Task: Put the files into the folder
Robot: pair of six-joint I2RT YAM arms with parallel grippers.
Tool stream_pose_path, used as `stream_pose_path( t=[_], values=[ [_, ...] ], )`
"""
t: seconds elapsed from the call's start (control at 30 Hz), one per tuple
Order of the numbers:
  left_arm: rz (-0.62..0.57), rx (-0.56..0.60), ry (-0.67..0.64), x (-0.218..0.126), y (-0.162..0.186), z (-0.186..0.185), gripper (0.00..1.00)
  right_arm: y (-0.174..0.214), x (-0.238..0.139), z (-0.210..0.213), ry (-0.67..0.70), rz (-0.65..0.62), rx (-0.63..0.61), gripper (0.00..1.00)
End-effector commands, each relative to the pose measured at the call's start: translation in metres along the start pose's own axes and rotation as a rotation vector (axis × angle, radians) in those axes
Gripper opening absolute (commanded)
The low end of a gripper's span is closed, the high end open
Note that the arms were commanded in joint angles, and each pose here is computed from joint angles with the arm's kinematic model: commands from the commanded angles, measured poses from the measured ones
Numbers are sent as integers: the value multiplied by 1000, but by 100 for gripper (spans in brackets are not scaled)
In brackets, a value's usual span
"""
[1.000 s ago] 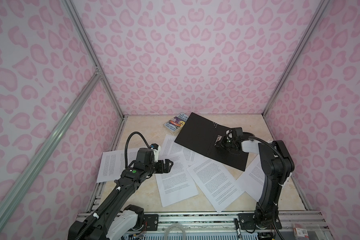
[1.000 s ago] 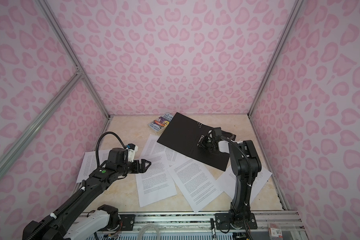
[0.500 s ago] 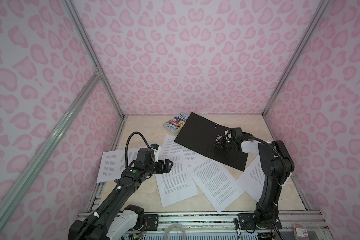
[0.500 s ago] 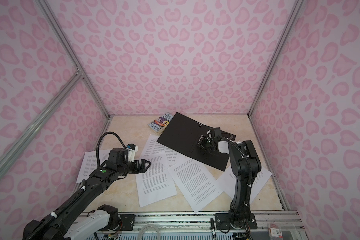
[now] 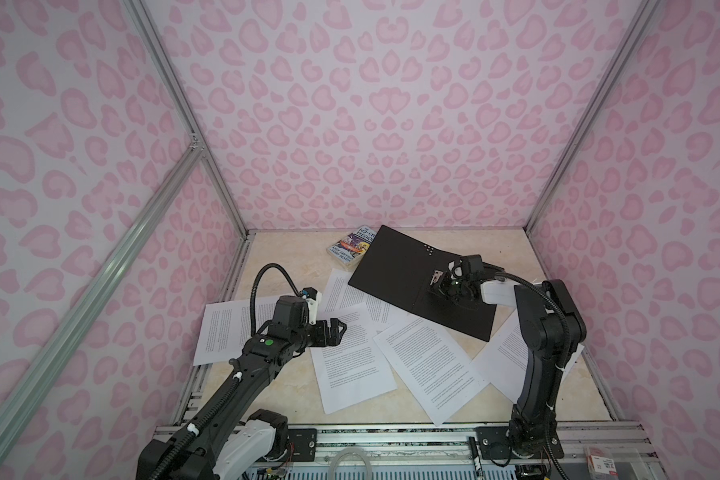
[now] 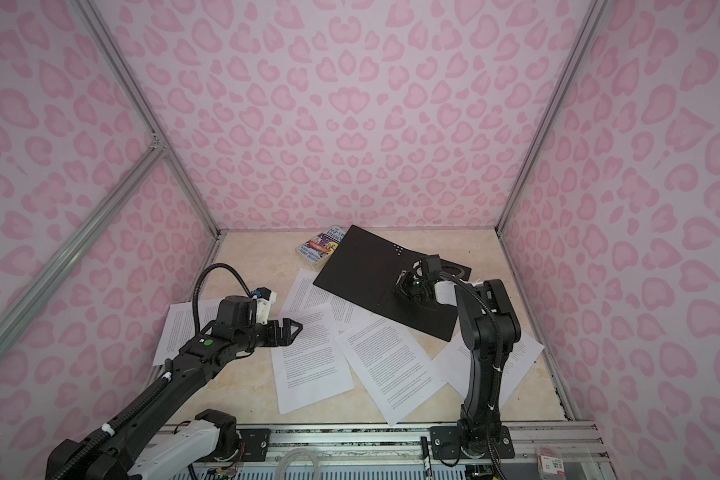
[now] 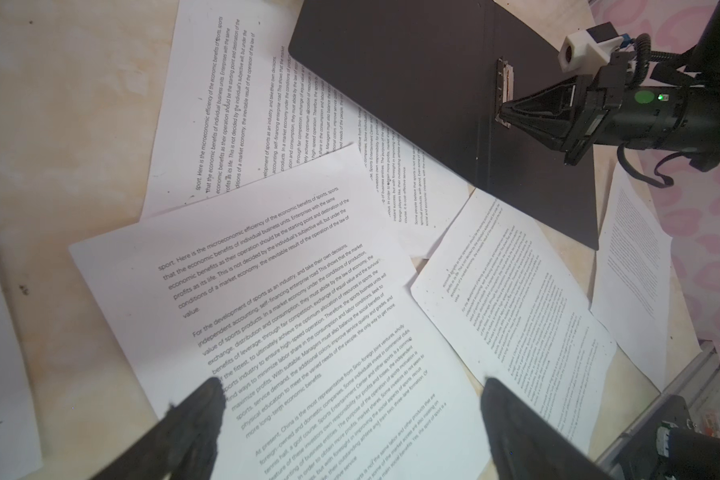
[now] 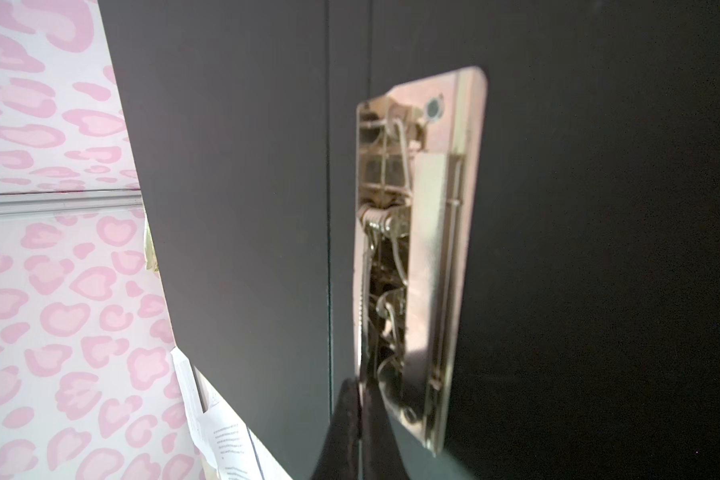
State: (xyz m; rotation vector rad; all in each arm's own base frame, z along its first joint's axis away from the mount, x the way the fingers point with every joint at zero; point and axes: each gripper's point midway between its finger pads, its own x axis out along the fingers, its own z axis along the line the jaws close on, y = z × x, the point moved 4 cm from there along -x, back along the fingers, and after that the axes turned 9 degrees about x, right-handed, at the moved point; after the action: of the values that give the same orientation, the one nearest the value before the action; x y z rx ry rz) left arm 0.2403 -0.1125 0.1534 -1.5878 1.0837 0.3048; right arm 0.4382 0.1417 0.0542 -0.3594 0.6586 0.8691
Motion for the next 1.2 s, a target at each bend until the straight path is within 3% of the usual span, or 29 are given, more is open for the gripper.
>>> stream_pose_path(
  t=[0.0,0.27,0.63,0.97,1.17],
  values=[
    [-25,16,-5,-1,-7,0,97,-2,-4,6,13,-6,-28,0],
    [-41,19,-11,-5,-8,0,97,2,-27,41,-7,77,-108,0],
    [-67,18,-7,-15,-17,-5,97,26,-69,55,-62,211,-165,0],
    [-23,-25,70,-4,-25,-17,97,50,-69,12,-28,279,-146,0],
    [36,11,108,13,-25,-37,97,54,-63,-23,14,280,-113,0]
  ],
)
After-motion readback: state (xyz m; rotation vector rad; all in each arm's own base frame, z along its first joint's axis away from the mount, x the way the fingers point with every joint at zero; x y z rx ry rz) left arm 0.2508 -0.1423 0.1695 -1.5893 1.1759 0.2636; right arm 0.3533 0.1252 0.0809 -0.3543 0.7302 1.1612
